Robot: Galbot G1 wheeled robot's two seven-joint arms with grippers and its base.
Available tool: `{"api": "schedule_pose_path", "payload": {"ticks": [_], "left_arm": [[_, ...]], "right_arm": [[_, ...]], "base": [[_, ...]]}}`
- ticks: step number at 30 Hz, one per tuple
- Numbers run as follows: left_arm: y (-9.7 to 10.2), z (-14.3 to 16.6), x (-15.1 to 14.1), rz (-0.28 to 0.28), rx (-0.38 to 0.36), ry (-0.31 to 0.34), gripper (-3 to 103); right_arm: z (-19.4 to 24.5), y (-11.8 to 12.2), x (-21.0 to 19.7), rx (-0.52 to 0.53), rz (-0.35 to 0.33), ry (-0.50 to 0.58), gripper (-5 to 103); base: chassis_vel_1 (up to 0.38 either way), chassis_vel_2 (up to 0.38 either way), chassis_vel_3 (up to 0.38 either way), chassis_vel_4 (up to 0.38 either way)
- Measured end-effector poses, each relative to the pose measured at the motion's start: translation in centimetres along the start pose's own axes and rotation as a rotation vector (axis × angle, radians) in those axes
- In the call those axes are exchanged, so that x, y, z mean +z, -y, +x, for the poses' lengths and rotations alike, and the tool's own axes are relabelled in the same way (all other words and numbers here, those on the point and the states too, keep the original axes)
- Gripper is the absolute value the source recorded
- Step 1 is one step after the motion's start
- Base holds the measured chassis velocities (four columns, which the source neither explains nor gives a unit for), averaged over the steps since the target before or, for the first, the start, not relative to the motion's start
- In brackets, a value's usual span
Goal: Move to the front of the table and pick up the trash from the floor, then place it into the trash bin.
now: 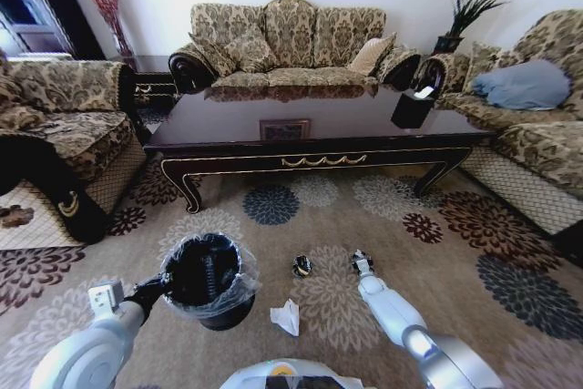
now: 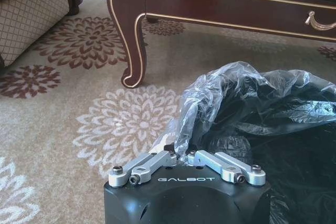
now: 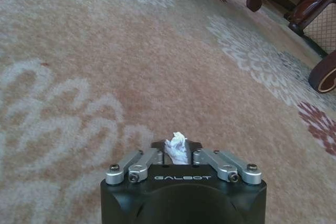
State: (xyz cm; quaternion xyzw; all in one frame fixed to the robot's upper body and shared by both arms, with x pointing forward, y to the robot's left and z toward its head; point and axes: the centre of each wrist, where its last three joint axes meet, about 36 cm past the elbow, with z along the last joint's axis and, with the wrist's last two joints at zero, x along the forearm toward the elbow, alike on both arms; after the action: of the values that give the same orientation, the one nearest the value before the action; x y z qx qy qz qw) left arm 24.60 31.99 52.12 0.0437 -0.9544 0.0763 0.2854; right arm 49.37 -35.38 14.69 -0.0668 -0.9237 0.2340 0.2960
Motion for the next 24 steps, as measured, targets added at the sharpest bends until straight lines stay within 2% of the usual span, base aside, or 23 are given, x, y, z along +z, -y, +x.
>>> {"api": "schedule_pose_path", "payload": {"ticks": [1,4,6,11,16,19,22,24], "left_arm": [[0.0,0.0,0.0,0.0,0.0,0.0,3],[0.0,0.0,0.0,-0.001,0.001,0.001,3],[0.1,0.0,0.0,-0.001,0.002,0.001,3],[0.1,-0.1,-0.1,-0.002,0.004,0.004,3],[0.1,-0.3,-0.1,0.0,0.007,0.004,3],[0.1,-0.4,-0.1,0.001,0.008,0.006,3],[0.2,-0.4,-0.1,0.002,0.009,0.007,3],[0.1,-0.6,-0.1,0.003,0.009,0.007,3]], "right_arm": [[0.0,0.2,0.1,0.002,0.002,-0.001,19],[0.1,0.7,0.3,0.008,0.006,0.002,3],[0.2,0.9,0.3,0.01,0.005,0.005,2],[0.5,2.4,0.6,0.016,-0.001,0.044,0],[1.1,5.5,1.4,0.027,0.042,0.117,0],[1.4,6.3,1.6,0.03,0.048,0.139,0],[1.8,6.9,1.5,0.017,0.042,0.195,0],[2.5,7.9,1.1,-0.041,0.008,0.284,0]], "base": [[0.0,0.0,0.0,0.0],[0.0,0.0,0.0,0.0],[0.0,0.0,0.0,0.0],[0.0,0.0,0.0,0.0],[0.0,0.0,0.0,0.0],[0.0,0.0,0.0,0.0],[0.0,0.0,0.0,0.0],[0.0,0.0,0.0,0.0]]}}
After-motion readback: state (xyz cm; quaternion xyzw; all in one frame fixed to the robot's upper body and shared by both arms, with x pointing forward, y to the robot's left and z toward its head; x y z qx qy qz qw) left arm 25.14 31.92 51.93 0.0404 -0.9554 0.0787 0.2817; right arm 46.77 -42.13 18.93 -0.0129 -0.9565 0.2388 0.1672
